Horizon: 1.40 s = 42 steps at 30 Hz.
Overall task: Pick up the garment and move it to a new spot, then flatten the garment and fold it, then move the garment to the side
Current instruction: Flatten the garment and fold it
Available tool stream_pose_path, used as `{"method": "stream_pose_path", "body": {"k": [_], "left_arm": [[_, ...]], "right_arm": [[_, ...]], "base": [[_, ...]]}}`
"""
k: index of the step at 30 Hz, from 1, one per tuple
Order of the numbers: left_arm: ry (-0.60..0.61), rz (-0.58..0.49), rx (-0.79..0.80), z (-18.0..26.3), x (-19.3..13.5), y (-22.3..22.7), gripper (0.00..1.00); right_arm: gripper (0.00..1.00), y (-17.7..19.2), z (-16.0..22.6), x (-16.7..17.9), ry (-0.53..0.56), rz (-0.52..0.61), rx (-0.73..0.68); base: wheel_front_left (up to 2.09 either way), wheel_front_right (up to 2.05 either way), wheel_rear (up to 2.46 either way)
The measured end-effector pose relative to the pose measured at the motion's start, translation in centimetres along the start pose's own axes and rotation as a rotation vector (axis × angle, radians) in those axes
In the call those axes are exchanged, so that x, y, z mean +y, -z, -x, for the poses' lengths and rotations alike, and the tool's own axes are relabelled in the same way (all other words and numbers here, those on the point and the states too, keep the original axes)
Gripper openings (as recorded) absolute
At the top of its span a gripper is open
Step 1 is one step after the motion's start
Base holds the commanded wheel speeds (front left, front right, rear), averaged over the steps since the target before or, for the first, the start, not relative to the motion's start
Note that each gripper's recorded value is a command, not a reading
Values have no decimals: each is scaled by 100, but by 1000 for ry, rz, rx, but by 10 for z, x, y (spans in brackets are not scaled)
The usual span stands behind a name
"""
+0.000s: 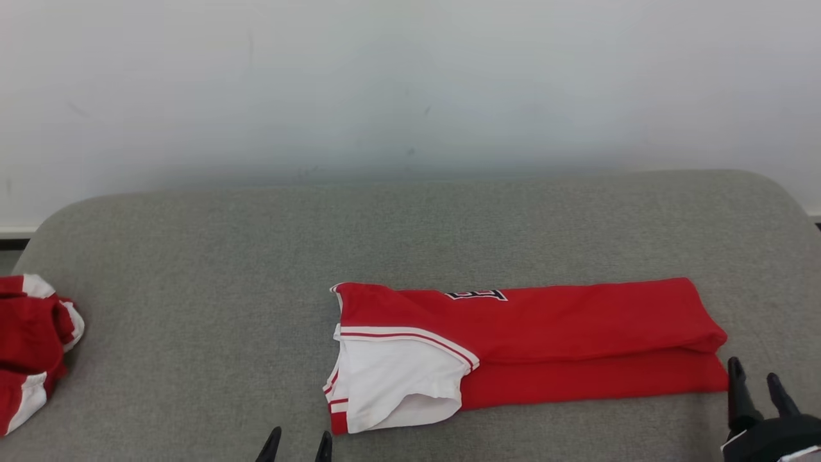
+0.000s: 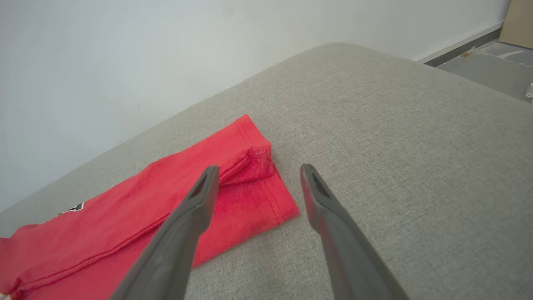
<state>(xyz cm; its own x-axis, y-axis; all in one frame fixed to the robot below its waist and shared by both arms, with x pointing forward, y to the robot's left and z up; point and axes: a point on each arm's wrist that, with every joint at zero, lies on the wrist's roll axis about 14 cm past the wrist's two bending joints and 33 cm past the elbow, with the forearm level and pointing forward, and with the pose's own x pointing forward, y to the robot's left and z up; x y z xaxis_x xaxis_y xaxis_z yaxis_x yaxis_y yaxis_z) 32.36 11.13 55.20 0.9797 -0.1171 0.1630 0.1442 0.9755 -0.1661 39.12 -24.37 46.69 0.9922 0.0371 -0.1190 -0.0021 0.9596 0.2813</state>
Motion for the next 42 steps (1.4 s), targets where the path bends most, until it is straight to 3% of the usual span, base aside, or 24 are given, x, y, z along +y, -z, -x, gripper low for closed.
{"method": "stream_pose_path", "body": {"k": [13, 29, 30, 31, 32, 42], "left_arm": [[-6, -3, 74, -8, 5, 28, 100], [11, -15, 136, -25, 7, 53, 100], [13, -15, 136, -25, 7, 53, 100], [16, -13, 137, -26, 6, 54, 100], [19, -11, 137, -26, 6, 54, 100], [26, -14, 118, -28, 5, 48, 100]], "right_arm": [[100, -1, -58, -27, 114, -102, 97], [100, 51, -76, -38, 174, -69, 300], [51, 53, -75, -37, 171, -65, 307], [29, 54, -75, -37, 170, -64, 312], [0, 54, -74, -37, 171, -64, 314], [0, 44, -71, -36, 165, -61, 263]], "base": [[0, 0, 0], [0, 0, 0], [0, 0, 0], [0, 0, 0], [0, 0, 0], [0, 0, 0]]}}
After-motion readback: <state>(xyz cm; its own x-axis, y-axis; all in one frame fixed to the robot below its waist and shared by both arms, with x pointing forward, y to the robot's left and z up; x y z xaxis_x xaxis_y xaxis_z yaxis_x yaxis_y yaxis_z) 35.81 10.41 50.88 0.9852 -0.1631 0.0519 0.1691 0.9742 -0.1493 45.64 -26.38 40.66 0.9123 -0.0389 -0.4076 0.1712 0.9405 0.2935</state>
